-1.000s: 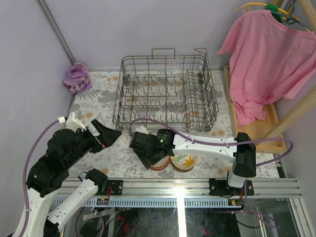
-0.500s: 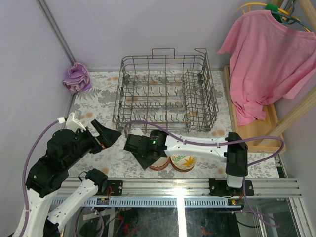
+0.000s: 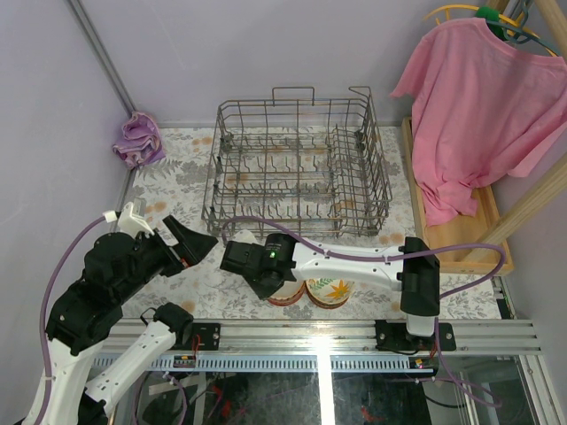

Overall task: Load the bowls into the dish rack
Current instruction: Pick up the bowl from the center of the board.

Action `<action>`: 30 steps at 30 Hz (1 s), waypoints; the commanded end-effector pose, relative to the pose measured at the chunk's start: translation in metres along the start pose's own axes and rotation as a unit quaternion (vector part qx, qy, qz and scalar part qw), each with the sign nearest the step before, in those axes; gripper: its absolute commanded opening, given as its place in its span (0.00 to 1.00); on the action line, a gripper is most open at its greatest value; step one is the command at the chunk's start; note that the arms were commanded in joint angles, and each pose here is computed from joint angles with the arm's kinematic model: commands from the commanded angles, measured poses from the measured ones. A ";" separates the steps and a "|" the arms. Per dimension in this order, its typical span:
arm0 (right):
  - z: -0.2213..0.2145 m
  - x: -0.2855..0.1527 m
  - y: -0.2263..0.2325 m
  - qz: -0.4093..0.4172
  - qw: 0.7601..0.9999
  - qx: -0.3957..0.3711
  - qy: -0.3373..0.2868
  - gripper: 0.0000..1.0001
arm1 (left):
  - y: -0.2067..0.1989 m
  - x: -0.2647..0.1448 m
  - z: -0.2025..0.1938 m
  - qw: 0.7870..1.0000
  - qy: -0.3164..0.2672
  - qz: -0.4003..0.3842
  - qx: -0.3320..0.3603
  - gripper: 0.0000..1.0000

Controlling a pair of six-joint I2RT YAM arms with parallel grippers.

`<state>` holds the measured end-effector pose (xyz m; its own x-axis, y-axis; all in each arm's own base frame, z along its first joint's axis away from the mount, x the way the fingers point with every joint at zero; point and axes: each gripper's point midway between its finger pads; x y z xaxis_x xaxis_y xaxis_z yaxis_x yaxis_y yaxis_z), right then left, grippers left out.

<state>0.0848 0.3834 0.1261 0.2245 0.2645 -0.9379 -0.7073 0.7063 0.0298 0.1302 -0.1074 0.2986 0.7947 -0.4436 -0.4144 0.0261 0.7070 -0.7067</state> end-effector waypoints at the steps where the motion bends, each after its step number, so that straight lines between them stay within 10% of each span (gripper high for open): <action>1: 0.006 -0.008 0.003 0.000 1.000 -0.004 -0.011 0.16 | -0.009 -0.007 -0.002 1.000 0.006 -0.026 0.011 1.00; 4: 0.007 -0.011 -0.002 -0.014 1.000 -0.002 -0.014 0.00 | -0.009 -0.006 -0.003 1.000 0.008 -0.028 0.010 1.00; 30: 0.061 -0.096 -0.001 0.049 0.981 0.057 -0.180 0.00 | -0.031 -0.006 0.020 1.000 0.002 -0.017 0.007 1.00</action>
<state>0.0997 0.3890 0.1924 0.3409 0.4207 -0.8407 -0.6654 0.7397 0.1003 0.1371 -0.1118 0.3293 0.7999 -0.4527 -0.3941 0.0483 0.7030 -0.7096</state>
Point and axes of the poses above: each gripper's point midway between its finger pads, its own x axis out along the fingers, its own y axis along the line the jaws close on, z = x × y, and after that the axes turned 3 degrees about -x, right-handed
